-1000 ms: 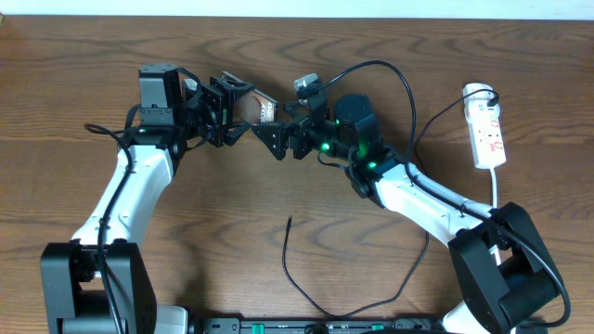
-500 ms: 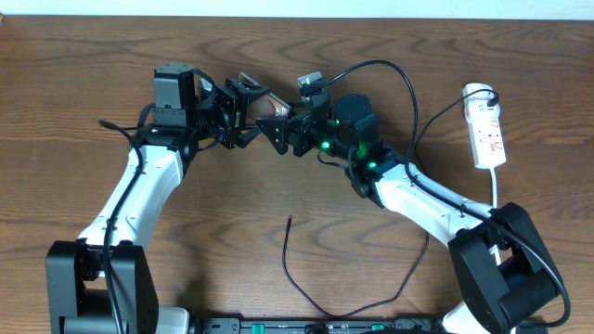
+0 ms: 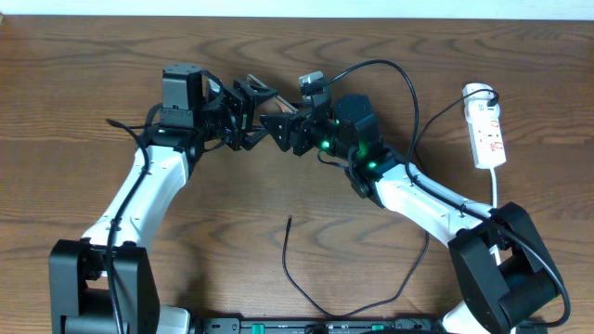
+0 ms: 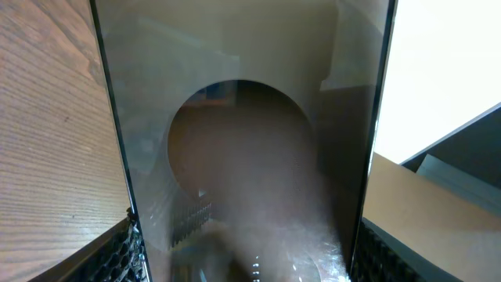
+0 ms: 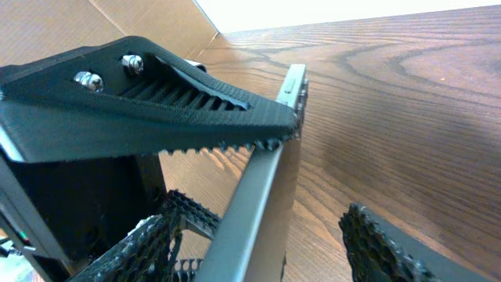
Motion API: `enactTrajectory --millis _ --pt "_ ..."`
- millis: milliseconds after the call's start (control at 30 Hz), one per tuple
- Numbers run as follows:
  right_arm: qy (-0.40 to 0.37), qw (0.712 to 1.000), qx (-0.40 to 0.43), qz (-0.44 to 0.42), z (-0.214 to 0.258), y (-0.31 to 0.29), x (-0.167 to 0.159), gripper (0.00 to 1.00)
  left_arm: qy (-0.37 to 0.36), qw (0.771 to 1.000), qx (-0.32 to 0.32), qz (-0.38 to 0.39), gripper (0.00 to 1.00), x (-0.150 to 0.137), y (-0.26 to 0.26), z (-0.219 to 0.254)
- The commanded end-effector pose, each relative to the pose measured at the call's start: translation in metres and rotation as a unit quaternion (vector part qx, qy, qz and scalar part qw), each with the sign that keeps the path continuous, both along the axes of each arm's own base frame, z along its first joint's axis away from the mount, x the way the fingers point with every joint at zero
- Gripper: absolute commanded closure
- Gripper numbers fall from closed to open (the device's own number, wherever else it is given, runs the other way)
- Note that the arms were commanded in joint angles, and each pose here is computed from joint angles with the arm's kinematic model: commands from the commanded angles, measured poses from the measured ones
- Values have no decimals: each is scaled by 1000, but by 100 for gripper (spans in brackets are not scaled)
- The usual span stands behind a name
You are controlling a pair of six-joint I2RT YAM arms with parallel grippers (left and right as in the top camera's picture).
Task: Plug charger to phone and switch on socket
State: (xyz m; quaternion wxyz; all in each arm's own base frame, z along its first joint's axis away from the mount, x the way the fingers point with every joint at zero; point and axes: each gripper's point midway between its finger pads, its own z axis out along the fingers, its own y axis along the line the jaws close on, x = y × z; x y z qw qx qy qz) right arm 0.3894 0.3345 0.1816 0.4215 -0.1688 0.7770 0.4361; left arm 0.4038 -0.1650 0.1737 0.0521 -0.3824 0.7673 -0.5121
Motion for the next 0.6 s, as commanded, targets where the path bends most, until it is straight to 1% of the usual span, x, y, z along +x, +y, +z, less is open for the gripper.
enactTrajectory --millis 0,100,167,233,333,567 --pt "-7 1000 1 -2 5 3 3 35 -40 999 -13 -12 93 4 -5 31" --pt "-8 1000 1 -3 6 3 3 40 -40 999 -13 -12 93 4 -5 31" --pt "-8 1000 1 -3 6 3 3 44 -40 999 -13 -12 93 4 -5 31" --pt "-7 1000 1 -3 6 3 3 51 -42 999 -14 -12 93 4 -6 32" --pt "-8 1000 1 -3 6 3 3 55 -48 999 -14 -13 93 5 -6 34" --pt "-8 1000 1 -3 6 3 3 71 -49 999 -15 -13 93 6 -6 34"
